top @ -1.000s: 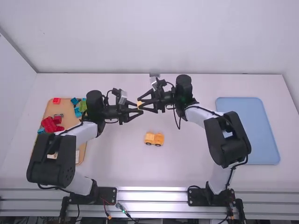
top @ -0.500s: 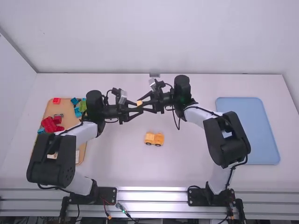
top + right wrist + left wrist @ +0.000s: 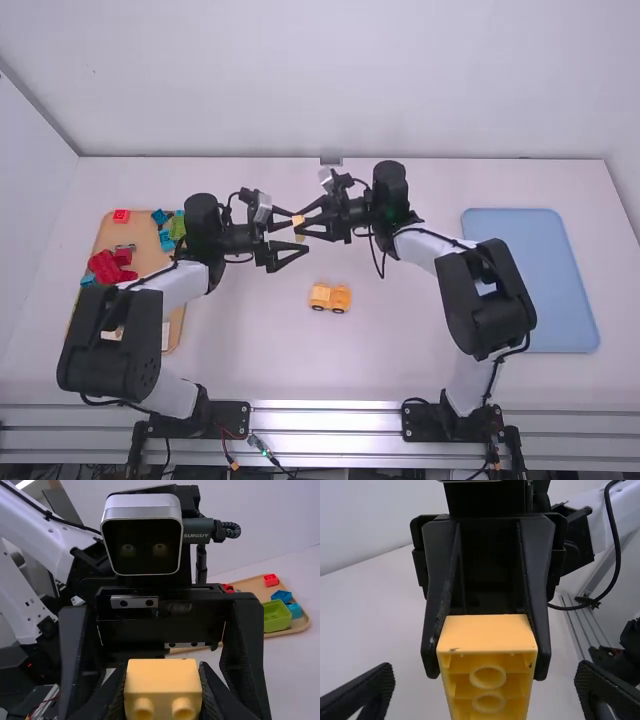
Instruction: Assemble lego blocks to make yellow taxi
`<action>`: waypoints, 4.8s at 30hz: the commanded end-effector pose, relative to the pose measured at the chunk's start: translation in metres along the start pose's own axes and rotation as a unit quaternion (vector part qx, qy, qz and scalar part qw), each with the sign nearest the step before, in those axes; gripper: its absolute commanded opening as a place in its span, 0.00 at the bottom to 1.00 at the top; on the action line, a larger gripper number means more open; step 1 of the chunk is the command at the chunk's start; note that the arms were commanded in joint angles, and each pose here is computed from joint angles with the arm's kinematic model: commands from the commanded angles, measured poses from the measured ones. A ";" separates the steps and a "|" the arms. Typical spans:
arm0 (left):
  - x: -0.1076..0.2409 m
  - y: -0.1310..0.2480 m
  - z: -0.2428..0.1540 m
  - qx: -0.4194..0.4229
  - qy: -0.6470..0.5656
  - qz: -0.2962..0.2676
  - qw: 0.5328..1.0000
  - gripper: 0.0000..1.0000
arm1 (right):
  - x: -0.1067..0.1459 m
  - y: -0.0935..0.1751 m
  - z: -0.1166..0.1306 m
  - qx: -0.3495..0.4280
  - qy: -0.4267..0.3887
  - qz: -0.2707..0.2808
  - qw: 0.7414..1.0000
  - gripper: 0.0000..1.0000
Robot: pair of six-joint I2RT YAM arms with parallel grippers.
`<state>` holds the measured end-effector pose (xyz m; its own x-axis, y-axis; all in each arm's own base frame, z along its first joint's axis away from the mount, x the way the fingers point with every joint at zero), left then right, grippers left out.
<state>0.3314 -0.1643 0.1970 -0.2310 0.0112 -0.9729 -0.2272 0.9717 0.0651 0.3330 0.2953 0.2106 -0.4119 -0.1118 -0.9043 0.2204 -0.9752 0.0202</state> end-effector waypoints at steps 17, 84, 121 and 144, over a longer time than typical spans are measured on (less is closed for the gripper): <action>0.031 0.014 0.055 -0.182 0.040 0.056 0.981 0.99 | 0.039 0.116 -0.063 0.428 -0.036 0.167 0.888 0.00; 0.108 -0.004 0.011 0.053 -0.185 0.072 0.979 0.99 | 0.202 0.121 0.022 0.249 0.105 0.250 0.930 0.99; 0.144 -0.035 -0.012 0.086 -0.195 0.155 0.965 0.99 | 0.238 0.135 -0.001 0.267 0.040 0.236 0.934 0.19; 0.192 -0.051 -0.011 0.113 -0.207 0.199 0.951 0.94 | 0.187 0.068 0.012 0.198 0.104 0.234 0.946 0.18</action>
<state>0.2889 -0.2101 0.0062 0.1282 0.4685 -0.8741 -0.0017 0.8815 0.4722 0.2586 0.2036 0.0542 -0.0989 -0.5432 -0.8337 -0.0403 -0.8350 0.5488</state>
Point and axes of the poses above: each hand's point on the last joint's axis, 136 mm out from that joint toward the fingers, its own y axis back along the fingers, its own z axis along the line the jaws close on, x = y × z, the point moved 2 cm from there along y, back along the fingers, and after that the axes turned 5 degrees about -y, right-handed, at the moved point
